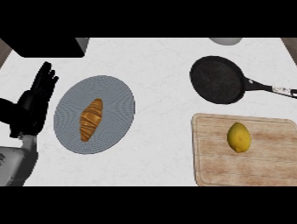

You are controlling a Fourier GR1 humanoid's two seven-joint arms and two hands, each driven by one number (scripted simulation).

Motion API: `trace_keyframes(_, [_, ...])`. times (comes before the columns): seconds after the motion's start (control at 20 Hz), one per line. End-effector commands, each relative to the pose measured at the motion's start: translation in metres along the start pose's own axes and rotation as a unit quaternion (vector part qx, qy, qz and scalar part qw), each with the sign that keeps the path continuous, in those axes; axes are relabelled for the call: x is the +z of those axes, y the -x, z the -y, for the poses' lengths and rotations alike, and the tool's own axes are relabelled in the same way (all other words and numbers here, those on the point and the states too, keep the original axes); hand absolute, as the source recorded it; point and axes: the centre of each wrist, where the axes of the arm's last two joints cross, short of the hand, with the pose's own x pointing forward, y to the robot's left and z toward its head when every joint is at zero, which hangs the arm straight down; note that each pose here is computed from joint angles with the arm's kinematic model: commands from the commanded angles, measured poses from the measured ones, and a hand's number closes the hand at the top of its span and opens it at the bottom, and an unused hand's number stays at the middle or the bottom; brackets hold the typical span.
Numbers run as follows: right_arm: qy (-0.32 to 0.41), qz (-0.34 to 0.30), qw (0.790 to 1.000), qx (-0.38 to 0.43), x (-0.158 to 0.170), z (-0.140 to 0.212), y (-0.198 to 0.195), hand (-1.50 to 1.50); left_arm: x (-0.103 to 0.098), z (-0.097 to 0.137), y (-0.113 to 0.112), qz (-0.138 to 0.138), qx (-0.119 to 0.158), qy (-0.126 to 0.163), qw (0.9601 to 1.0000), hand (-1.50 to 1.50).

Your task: Pick the lemon from the cutting board and place it in the pan

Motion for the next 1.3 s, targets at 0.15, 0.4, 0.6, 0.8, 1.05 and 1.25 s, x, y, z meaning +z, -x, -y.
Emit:
trace_keyframes(0.15, [-0.061,0.020,0.997,-0.039,-0.009,-0.030,-0.024,-1.50,0.002,0.012,-0.023,0.015,-0.003,0.004,0.9999,0.00])
trace_keyframes(0.4, [-0.074,0.001,0.997,-0.016,-0.020,-0.049,-0.037,-1.50,-0.001,0.018,0.000,-0.002,0.000,0.008,1.0000,0.00])
trace_keyframes(0.6, [-0.090,-0.035,0.995,-0.013,-0.005,-0.075,-0.045,-1.50,0.001,0.005,-0.002,0.007,0.005,0.001,1.0000,0.00])
trace_keyframes(0.8, [-0.066,-0.061,0.996,-0.011,-0.009,-0.067,-0.028,-1.50,-0.001,-0.007,-0.008,-0.001,-0.004,0.001,1.0000,0.00])
trace_keyframes(1.05, [-0.086,-0.100,0.991,0.015,-0.034,-0.087,-0.021,-1.50,0.005,-0.005,-0.010,-0.002,-0.001,-0.004,1.0000,0.00])
trace_keyframes(1.25, [-0.122,-0.093,0.988,0.014,-0.039,-0.095,-0.013,-1.50,-0.003,0.011,0.006,0.003,-0.001,-0.002,1.0000,0.00])
